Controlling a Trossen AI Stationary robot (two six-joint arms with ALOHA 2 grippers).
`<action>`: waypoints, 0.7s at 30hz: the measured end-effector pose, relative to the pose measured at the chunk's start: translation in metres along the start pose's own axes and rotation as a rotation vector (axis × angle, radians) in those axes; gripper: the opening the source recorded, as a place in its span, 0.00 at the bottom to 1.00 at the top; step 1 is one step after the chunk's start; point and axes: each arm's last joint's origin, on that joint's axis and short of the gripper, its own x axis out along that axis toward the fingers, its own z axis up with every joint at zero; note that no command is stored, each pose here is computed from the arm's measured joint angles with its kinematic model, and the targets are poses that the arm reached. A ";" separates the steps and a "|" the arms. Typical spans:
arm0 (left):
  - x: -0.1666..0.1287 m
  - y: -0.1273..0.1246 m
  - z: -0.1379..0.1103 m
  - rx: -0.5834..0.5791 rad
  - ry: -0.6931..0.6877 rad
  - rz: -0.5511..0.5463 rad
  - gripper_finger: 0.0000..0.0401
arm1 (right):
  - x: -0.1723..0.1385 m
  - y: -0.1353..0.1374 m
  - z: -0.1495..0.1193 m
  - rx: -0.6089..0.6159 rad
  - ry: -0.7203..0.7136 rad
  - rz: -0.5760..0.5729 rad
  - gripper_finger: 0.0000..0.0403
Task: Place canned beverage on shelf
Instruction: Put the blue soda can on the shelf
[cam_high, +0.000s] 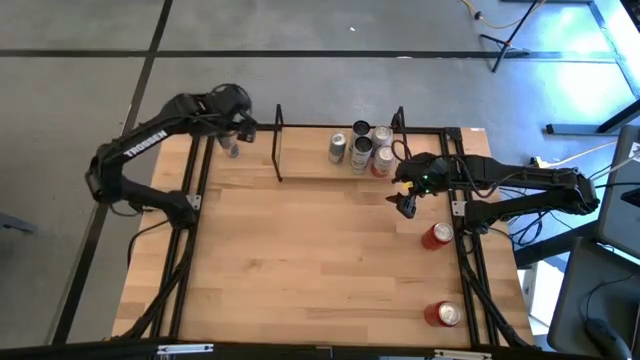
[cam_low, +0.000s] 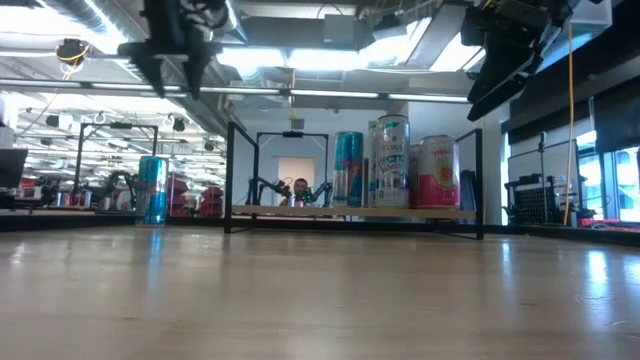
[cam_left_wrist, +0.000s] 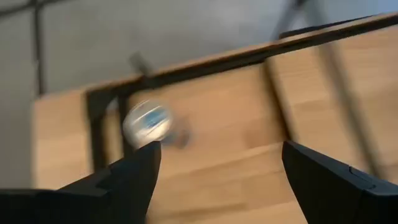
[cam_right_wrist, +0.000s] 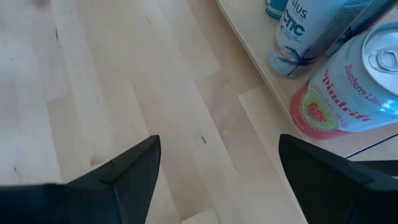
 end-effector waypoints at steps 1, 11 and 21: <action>0.003 0.005 0.001 -0.033 0.015 0.025 0.80 | 0.000 0.000 0.000 0.000 -0.002 0.001 0.77; 0.068 0.039 0.002 -0.240 0.116 0.076 0.80 | 0.000 0.000 0.000 0.000 0.002 0.000 0.77; 0.098 0.052 0.002 -0.314 0.087 0.075 0.80 | 0.000 0.000 0.000 -0.023 -0.002 0.000 0.77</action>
